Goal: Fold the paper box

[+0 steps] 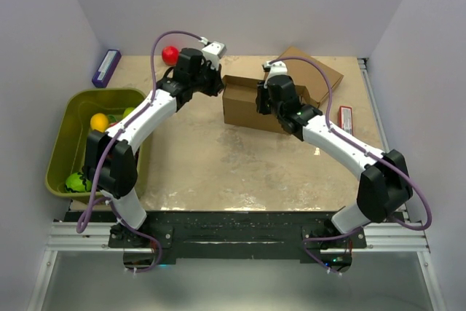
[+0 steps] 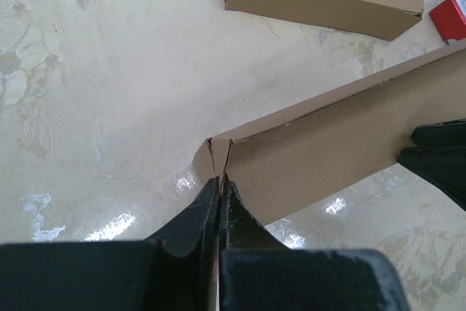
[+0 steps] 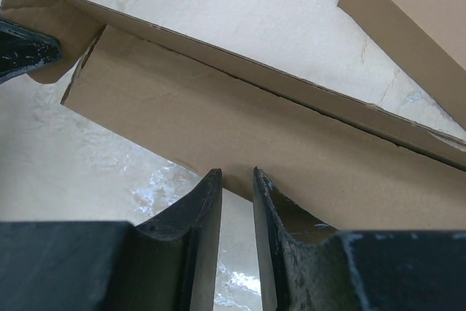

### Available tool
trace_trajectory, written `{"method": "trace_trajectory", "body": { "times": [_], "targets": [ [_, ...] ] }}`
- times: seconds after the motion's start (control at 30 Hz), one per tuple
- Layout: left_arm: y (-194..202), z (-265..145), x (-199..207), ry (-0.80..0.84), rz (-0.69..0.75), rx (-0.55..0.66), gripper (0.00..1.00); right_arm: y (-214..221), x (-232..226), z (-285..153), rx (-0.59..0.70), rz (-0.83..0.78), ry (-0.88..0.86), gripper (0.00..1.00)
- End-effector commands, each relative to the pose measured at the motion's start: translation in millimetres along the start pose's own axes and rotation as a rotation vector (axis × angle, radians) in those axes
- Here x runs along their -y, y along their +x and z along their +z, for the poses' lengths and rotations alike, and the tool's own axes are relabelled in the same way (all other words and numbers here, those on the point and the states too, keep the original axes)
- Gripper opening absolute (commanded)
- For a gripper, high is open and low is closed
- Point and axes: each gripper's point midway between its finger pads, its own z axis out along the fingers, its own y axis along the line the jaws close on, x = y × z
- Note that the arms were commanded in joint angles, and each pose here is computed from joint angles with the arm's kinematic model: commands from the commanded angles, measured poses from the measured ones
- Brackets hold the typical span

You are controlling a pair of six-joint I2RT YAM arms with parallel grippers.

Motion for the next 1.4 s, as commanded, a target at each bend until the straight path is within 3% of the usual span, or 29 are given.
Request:
{"method": "trace_trajectory", "body": {
  "times": [0.0, 0.23, 0.6, 1.2, 1.37],
  "targets": [
    [17.1, -3.0, 14.7, 0.044, -0.045, -0.093, 0.00, 21.0, 9.6, 7.5, -0.069, -0.042, 0.049, 0.27],
    [-5.6, -4.7, 29.6, 0.093, -0.151, -0.051, 0.00, 48.4, 16.5, 10.3, -0.150, -0.057, 0.072, 0.25],
    [-13.5, -2.5, 42.2, 0.140, -0.289, 0.034, 0.00, 56.4, 18.4, 13.5, -0.168, -0.058, 0.080, 0.24],
    [35.2, -0.5, 26.8, 0.051, -0.329, 0.050, 0.00, 56.3, 18.5, 14.1, -0.169, -0.059, 0.082, 0.22],
    [47.7, -2.4, 8.4, -0.050, -0.278, 0.030, 0.00, 56.7, 19.5, 13.2, -0.168, -0.059, 0.089, 0.20]
  ]
}}
